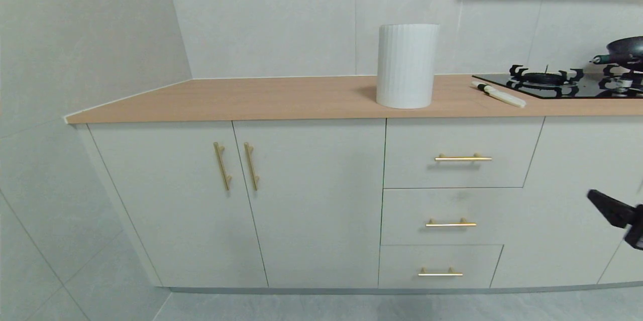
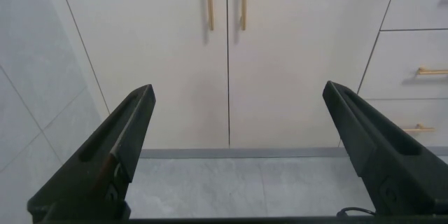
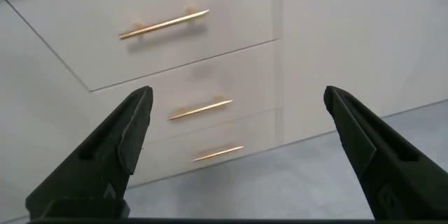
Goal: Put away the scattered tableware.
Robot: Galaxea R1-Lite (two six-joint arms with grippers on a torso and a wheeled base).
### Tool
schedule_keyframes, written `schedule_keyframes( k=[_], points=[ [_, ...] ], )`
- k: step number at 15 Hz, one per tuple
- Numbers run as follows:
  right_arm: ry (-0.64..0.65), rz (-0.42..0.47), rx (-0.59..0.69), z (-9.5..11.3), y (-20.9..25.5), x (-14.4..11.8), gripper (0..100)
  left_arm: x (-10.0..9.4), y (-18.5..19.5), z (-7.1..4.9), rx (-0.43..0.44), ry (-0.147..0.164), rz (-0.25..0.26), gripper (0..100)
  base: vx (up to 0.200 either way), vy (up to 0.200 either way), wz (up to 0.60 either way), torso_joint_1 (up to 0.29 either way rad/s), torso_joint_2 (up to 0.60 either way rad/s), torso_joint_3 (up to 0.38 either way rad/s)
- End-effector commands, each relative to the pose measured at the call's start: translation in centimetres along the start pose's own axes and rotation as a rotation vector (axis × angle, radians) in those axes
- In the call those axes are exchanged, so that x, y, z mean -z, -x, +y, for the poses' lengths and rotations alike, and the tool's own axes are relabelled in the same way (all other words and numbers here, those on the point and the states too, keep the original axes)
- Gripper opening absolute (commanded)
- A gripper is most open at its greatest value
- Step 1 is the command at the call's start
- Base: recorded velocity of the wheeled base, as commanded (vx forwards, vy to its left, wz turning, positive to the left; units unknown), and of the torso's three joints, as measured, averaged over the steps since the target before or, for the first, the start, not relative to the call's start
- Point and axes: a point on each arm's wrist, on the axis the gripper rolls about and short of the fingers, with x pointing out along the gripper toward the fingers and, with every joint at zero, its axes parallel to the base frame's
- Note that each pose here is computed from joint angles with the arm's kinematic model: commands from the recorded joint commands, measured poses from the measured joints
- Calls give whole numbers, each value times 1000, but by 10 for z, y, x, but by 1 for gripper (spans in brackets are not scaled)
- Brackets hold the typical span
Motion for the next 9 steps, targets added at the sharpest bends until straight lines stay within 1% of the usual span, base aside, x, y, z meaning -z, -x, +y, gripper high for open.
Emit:
schedule_keyframes(
  k=[1, 3, 4, 5, 6, 7, 9],
  points=[
    [46, -188, 82, -47, 109, 24, 100, 0, 0, 0, 0, 0, 0, 100, 0, 0, 0, 0, 0, 0],
    [56, -159, 86, -59, 141, 39, 100, 0, 0, 0, 0, 0, 0, 100, 0, 0, 0, 0, 0, 0],
    [61, -144, 89, -63, 151, 49, 100, 0, 0, 0, 0, 0, 0, 100, 0, 0, 0, 0, 0, 0],
    [59, -147, 98, -66, 156, 59, 100, 0, 0, 0, 0, 0, -1, 100, 0, 0, 0, 0, 0, 0],
    [57, -151, 119, -66, 156, 64, 100, 0, 0, 0, 0, 0, -1, 100, 0, 0, 0, 0, 0, 0],
    [54, -156, 143, -67, 156, 75, 100, 0, 0, 0, 0, 0, 0, 100, 0, 0, 0, 0, 0, 0],
    [61, -114, 132, -67, 146, 89, 100, 0, 0, 0, 0, 0, 0, 100, 0, 0, 0, 0, 0, 0]
  ],
)
